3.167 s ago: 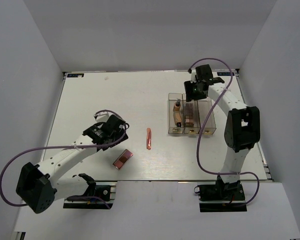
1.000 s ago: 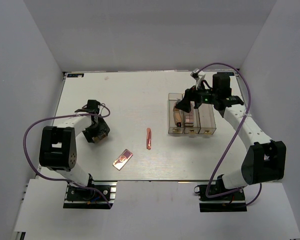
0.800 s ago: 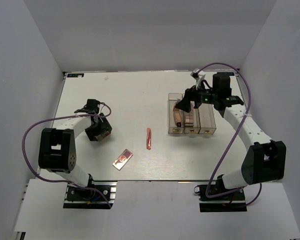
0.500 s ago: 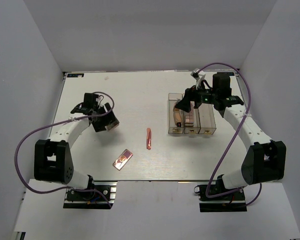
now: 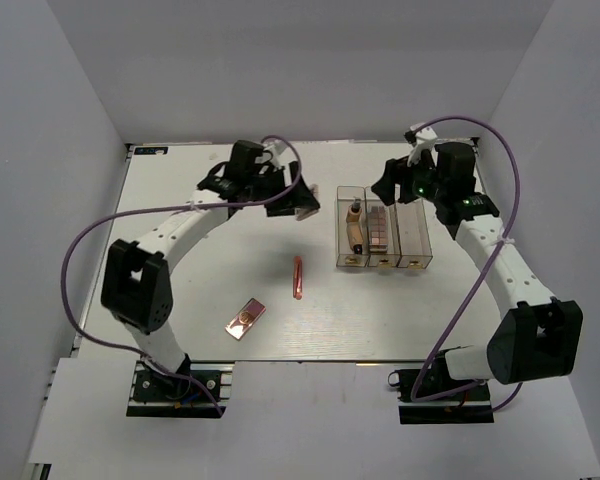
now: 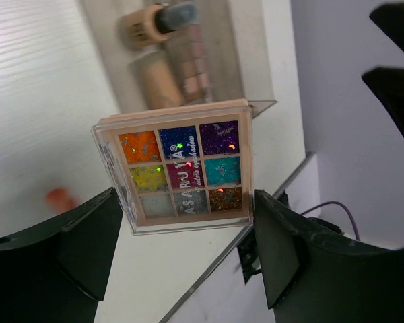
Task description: Organize the makeup
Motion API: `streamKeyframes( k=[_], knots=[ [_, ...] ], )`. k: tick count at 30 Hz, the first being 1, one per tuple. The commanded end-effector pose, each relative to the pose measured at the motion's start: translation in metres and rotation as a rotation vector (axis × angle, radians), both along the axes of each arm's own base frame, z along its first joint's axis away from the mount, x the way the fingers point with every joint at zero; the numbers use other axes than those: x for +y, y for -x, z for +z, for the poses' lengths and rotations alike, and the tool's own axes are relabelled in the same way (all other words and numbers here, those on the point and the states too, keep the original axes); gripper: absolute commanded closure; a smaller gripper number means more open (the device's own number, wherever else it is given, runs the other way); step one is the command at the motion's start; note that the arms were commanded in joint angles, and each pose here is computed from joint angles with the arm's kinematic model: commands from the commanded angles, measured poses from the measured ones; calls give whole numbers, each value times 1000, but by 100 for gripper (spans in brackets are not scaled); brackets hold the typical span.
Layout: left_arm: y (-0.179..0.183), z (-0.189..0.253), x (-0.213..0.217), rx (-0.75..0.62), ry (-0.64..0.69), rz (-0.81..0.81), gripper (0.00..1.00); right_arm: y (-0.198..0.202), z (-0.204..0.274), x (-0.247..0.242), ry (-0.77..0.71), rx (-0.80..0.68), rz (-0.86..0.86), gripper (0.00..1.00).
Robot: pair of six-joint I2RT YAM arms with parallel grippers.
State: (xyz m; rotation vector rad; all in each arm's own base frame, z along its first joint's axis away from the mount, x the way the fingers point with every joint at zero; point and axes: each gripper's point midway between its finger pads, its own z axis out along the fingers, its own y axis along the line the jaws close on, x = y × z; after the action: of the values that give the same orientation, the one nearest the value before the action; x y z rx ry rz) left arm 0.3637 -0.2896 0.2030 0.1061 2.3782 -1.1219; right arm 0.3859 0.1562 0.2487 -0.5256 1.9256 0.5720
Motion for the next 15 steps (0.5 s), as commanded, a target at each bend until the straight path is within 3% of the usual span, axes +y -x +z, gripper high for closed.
streamKeyframes(
  k=[1, 6, 11, 15],
  knots=[
    [2, 30, -49, -53, 81, -100, 74, -24, 24, -52, 50, -106, -274, 30],
    [-3, 18, -110, -40, 122, -182, 75, -24, 25, -83, 36, -95, -432, 36],
    [3, 28, -176, -68, 171, -286, 75, -18, 19, -98, 22, -75, -475, 37],
    [3, 14, -200, -57, 181, -304, 75, -15, 18, -107, 6, -68, -489, 37]
  ],
)
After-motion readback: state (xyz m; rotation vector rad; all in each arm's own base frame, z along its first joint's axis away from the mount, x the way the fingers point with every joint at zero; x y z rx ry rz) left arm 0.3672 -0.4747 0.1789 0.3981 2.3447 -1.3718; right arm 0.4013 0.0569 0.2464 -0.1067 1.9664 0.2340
